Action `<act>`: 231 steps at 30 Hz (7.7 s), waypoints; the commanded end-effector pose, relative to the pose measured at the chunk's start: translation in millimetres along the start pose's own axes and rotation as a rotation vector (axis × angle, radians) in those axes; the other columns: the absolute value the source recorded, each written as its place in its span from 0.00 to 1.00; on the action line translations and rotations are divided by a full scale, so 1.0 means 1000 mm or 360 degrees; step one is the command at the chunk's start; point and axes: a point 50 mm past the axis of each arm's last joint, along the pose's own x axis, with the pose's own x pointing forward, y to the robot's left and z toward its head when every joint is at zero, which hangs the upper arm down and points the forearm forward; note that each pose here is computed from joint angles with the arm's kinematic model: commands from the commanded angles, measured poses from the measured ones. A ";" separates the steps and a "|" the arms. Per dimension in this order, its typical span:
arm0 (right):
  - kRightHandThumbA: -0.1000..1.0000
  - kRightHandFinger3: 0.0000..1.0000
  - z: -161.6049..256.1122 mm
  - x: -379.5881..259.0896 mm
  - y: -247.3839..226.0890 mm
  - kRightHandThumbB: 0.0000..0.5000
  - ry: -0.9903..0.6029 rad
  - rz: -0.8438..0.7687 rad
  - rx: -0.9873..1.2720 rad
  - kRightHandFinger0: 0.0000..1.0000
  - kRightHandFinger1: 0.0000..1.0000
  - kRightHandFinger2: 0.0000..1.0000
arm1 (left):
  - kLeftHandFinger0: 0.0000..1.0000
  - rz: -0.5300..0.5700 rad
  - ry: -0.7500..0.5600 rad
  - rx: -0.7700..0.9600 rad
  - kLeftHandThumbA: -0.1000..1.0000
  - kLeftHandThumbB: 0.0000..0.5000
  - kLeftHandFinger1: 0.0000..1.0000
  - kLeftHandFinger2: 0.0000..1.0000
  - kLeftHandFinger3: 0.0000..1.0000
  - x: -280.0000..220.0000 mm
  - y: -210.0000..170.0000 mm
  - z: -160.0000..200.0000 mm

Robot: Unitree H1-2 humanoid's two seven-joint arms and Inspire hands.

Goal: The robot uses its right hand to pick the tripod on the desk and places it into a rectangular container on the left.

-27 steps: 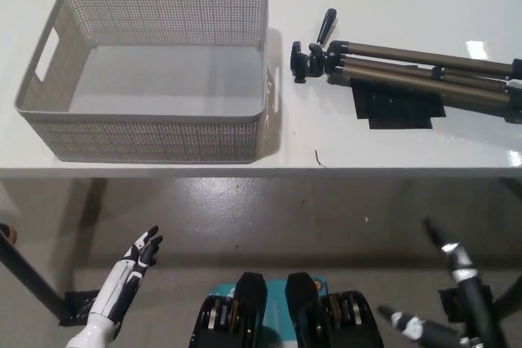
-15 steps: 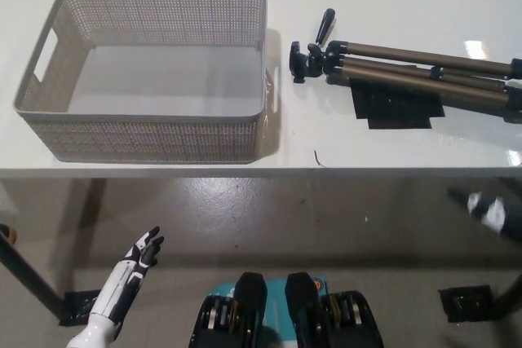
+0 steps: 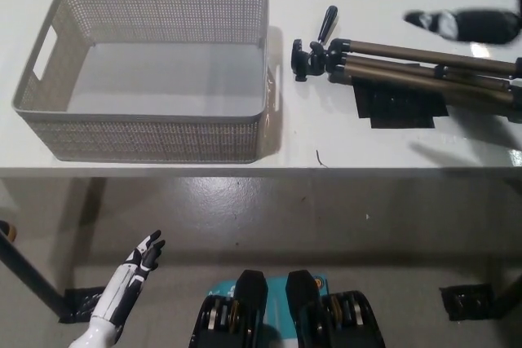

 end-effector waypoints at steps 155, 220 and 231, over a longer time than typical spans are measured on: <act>1.00 1.00 0.133 0.220 0.006 0.95 -0.0355 -0.0034 -0.0539 1.00 1.00 1.00 | 1.00 -0.0433 -0.0169 0.0338 1.00 1.00 1.00 1.00 1.00 0.008 -0.027 0.003; 1.00 1.00 -0.037 -0.365 0.250 0.84 0.1059 -0.0185 0.1739 1.00 1.00 1.00 | 1.00 -0.0211 -0.0231 0.0020 1.00 1.00 1.00 1.00 1.00 0.015 -0.023 -0.003; 1.00 1.00 -0.040 -0.359 0.250 0.82 0.1032 -0.0156 0.1676 1.00 1.00 1.00 | 1.00 -0.0206 -0.0240 0.0040 1.00 1.00 1.00 1.00 1.00 0.017 -0.020 -0.001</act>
